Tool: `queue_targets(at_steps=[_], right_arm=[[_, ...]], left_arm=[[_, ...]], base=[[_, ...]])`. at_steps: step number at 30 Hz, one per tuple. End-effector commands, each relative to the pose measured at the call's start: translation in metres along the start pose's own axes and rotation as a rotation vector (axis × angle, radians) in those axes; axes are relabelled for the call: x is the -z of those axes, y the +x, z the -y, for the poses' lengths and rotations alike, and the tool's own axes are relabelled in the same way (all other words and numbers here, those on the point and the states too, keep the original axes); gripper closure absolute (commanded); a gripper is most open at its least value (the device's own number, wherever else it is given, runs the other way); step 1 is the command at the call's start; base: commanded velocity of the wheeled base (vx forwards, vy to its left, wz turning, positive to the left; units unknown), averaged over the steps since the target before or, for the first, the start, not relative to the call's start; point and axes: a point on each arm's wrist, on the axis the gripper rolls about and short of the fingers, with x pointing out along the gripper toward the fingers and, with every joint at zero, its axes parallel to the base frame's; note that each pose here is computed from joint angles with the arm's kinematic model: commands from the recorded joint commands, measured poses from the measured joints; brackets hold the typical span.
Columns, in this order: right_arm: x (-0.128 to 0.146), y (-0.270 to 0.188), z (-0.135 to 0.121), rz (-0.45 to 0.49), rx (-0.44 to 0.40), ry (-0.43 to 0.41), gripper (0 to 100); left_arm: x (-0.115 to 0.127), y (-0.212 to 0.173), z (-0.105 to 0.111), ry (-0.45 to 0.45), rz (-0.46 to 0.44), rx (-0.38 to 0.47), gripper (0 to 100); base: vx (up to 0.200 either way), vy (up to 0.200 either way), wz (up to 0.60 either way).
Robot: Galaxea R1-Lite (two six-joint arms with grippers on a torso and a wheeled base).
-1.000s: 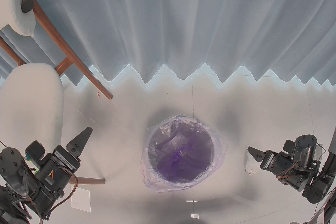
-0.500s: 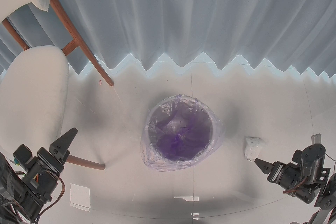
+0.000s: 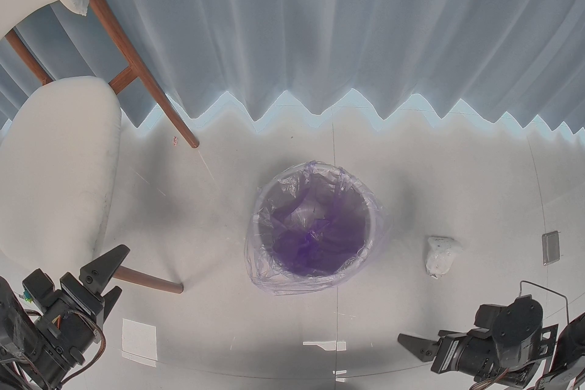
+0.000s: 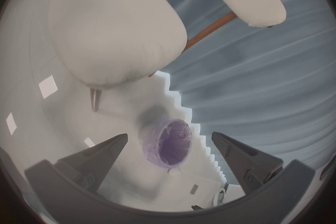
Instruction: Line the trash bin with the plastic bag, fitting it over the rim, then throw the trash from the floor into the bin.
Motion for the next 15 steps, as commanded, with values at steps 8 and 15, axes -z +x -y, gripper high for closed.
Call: queue_targets(at_steps=[8, 15], right_arm=[[-0.019, 0.054, 0.003, 0.046, -0.056, -0.052, 0], [-0.019, 0.054, 0.005, 0.126, -0.045, -0.023, 0]], left_arm=[[0.019, -0.008, -0.013, -0.059, -0.320, -0.028, 0], [0.029, -0.003, -0.016, -0.031, -0.487, -0.057, 0]], base=[[-0.200, 0.000, 0.00], [-0.086, 0.000, 0.00]])
